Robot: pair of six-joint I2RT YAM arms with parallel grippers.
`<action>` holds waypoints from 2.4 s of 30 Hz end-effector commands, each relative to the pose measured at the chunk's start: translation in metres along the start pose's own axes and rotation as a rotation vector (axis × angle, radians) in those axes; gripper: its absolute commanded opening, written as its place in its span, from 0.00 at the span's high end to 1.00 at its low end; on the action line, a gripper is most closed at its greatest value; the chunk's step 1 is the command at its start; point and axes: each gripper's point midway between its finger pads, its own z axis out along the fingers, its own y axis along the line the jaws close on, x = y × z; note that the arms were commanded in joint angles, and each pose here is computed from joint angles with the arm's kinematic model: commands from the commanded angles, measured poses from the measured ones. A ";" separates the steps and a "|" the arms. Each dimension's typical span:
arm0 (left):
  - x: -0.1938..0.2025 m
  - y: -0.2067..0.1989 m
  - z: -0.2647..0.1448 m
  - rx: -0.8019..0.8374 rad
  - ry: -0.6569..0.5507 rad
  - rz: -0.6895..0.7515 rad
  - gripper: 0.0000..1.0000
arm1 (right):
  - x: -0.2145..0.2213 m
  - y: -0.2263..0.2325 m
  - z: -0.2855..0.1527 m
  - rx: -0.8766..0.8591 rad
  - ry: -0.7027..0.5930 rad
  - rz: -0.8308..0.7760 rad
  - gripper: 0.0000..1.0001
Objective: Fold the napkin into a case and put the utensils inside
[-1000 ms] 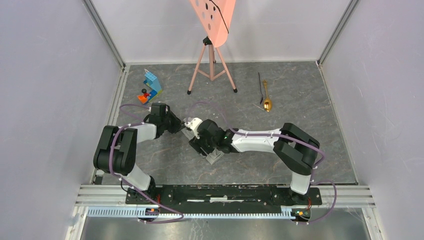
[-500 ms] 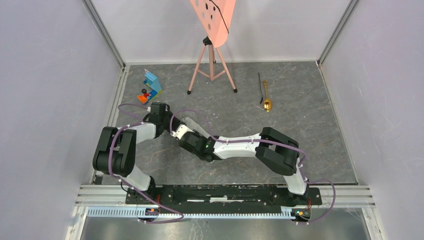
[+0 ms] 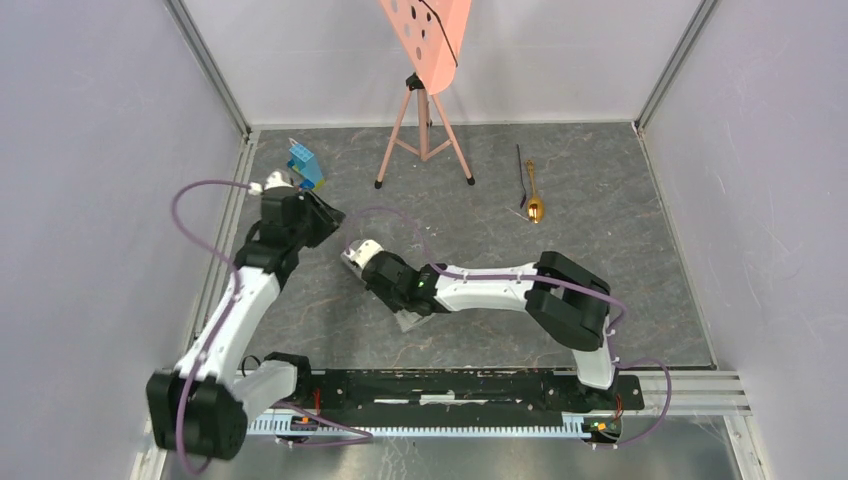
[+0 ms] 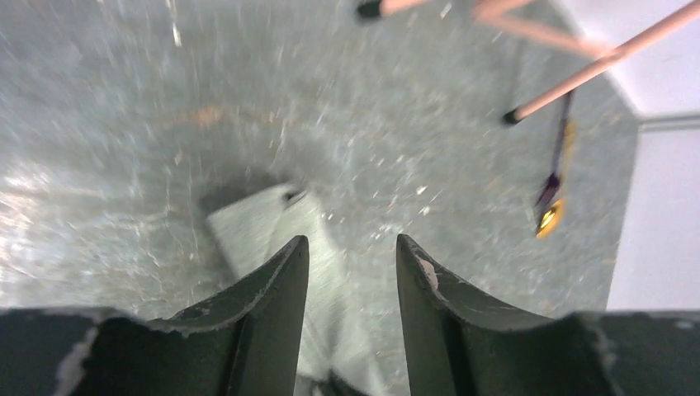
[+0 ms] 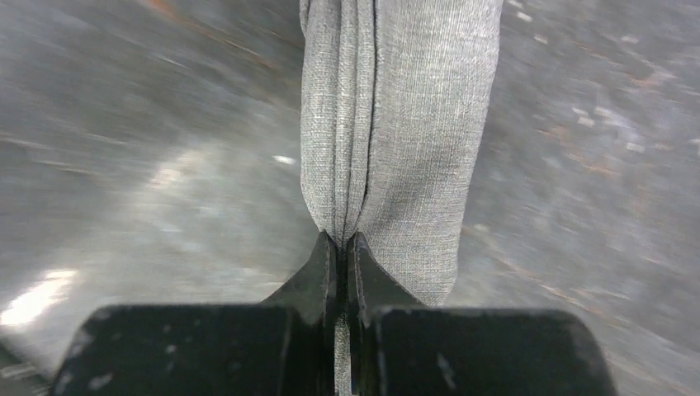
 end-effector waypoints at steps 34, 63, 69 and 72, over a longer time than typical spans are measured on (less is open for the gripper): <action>0.057 -0.033 -0.032 0.298 0.295 0.168 0.52 | 0.043 -0.090 -0.040 -0.387 -0.008 0.380 0.33; 0.058 0.034 -0.010 -0.025 0.175 0.101 0.48 | 0.027 -0.098 -0.072 -0.032 -0.030 0.043 0.47; 0.050 -0.016 -0.067 0.226 0.165 0.183 0.28 | 0.031 -0.026 -0.106 -0.394 -0.121 0.315 0.27; 0.058 -0.029 -0.077 0.303 0.229 0.220 0.23 | 0.030 0.006 -0.118 -0.573 -0.198 0.446 0.23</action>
